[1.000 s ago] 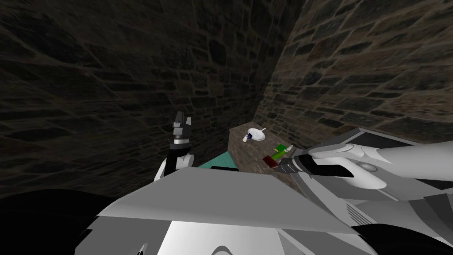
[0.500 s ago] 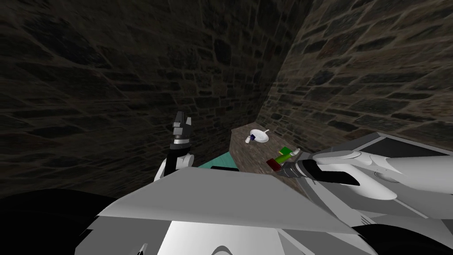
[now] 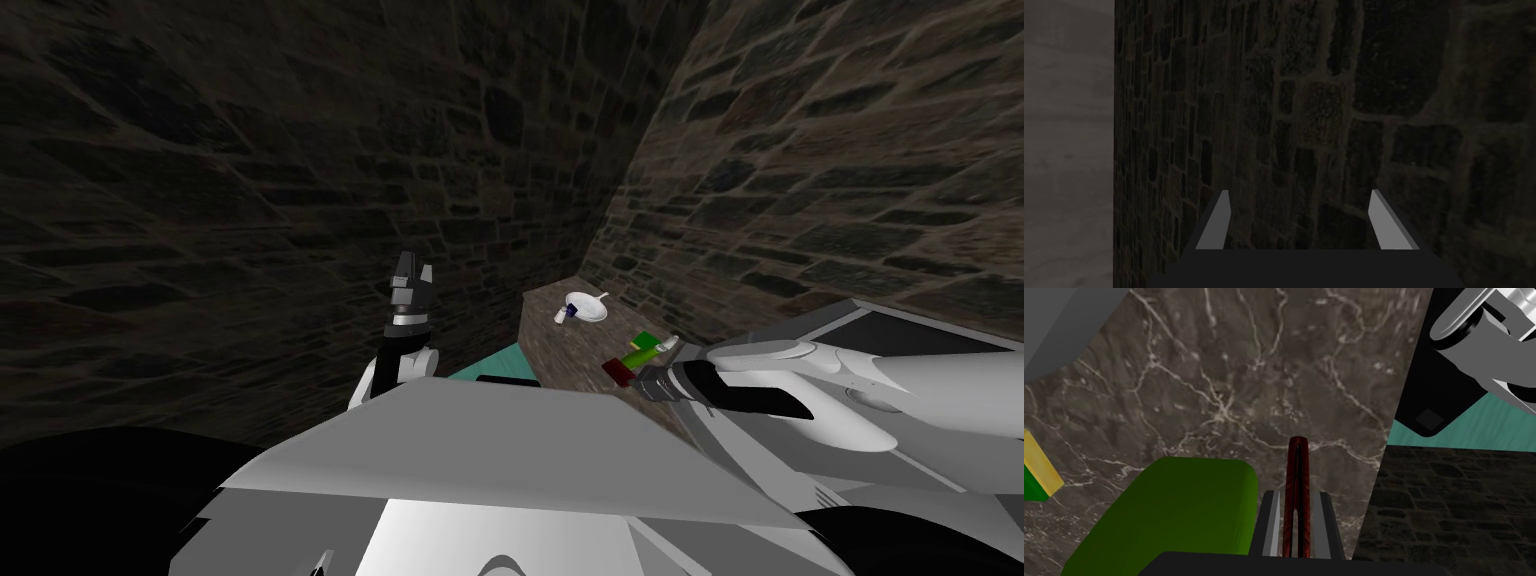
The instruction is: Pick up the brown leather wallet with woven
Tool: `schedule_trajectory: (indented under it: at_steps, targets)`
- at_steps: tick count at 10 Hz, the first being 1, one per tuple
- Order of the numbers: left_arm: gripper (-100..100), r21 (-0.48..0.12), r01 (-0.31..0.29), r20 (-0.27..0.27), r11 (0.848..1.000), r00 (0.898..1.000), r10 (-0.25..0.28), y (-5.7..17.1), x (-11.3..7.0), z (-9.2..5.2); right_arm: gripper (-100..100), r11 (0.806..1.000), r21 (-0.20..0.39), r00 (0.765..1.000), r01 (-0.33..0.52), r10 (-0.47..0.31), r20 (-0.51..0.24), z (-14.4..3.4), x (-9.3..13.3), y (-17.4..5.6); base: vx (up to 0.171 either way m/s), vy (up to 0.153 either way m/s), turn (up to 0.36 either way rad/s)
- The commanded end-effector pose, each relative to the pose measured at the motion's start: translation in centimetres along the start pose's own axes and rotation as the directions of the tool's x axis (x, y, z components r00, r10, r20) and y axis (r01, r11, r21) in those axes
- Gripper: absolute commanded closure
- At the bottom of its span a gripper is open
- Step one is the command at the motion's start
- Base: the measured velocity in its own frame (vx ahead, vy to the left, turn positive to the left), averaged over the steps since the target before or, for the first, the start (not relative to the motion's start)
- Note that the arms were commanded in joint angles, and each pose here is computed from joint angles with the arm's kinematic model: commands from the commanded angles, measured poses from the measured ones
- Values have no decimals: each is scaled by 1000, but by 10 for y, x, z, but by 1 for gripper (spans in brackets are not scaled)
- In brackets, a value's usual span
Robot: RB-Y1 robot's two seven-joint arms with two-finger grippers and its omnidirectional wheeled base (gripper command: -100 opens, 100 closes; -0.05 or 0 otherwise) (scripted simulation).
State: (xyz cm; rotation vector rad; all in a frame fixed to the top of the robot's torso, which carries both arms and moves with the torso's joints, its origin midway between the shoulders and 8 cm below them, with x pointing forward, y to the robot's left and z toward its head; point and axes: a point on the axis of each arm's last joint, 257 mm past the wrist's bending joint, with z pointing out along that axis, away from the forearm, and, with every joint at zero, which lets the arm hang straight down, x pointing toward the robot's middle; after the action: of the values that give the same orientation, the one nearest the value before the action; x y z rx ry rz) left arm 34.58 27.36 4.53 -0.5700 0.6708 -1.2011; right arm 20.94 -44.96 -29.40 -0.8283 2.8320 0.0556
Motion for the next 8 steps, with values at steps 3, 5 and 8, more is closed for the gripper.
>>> schedule_trajectory:
  at_steps: [3, 5, 8]
  targets:
    - [0, 0, 0, 0, 1000, 1000, 0, 0, 0, 0, 100, 1000, -1, 1000, 20, -20, 0, -6, -15, 1, -9, -20, -78]
    - [0, 0, 0, 0, 1000, 1000, 0, 0, 0, 0, 100, 999, -5, 999, 36, -36, -1, -13, -29, 3, -19, -32, -70]
    - [0, 0, 0, 0, 1000, 1000, 0, 0, 0, 0, 0, 999, -3, 999, 39, -39, 0, -13, -31, 3, -9, -10, -23]
